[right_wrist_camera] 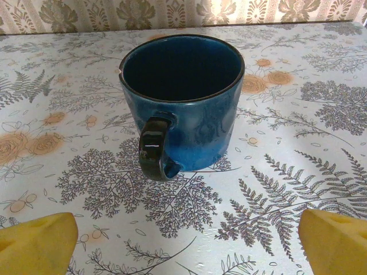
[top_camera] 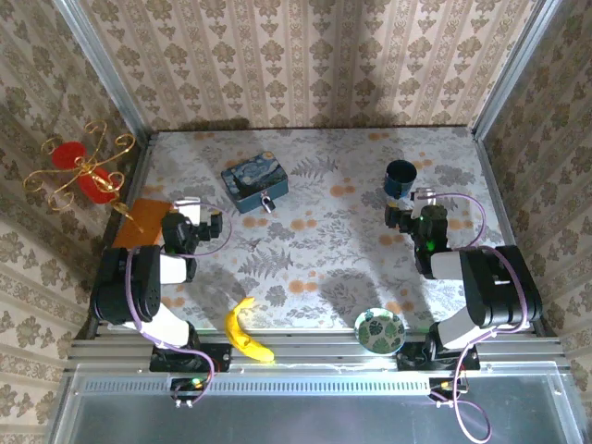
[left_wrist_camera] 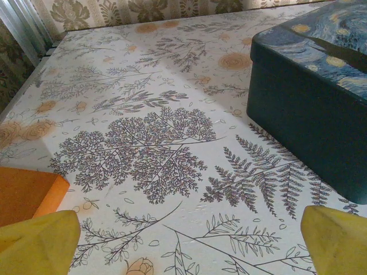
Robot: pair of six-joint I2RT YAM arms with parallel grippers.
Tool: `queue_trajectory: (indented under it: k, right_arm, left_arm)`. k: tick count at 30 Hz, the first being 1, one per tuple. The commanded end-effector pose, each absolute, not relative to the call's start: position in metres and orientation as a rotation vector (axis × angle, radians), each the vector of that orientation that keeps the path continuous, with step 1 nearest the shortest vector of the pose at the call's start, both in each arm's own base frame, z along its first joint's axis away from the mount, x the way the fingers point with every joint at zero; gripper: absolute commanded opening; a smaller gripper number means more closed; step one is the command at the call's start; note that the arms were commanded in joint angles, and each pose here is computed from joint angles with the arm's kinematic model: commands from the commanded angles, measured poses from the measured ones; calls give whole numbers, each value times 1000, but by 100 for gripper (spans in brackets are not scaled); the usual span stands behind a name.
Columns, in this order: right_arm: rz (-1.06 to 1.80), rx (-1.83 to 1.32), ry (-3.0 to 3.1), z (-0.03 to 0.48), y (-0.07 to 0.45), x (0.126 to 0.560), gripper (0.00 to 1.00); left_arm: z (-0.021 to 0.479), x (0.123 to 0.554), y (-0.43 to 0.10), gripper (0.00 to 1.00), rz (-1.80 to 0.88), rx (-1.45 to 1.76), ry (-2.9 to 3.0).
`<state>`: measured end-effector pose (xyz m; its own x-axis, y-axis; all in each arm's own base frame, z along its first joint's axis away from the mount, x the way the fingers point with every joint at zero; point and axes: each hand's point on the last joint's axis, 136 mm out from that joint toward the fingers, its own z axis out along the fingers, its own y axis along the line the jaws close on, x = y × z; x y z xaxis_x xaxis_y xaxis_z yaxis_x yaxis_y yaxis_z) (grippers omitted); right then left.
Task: Unlock the padlock with the key
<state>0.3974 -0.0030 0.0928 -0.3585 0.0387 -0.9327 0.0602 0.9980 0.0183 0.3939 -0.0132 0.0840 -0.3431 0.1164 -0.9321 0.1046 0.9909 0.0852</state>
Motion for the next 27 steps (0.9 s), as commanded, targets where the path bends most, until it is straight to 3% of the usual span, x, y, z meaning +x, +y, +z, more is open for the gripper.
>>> queue_trajectory:
  k: [1, 27]
  right_arm:
    - [-50, 75, 1926, 97, -8, 400, 100]
    - [-47, 73, 1928, 97, -7, 400, 100]
  left_arm:
    - [98, 400, -13, 100, 31, 166, 1882]
    - [98, 399, -13, 100, 39, 162, 1880]
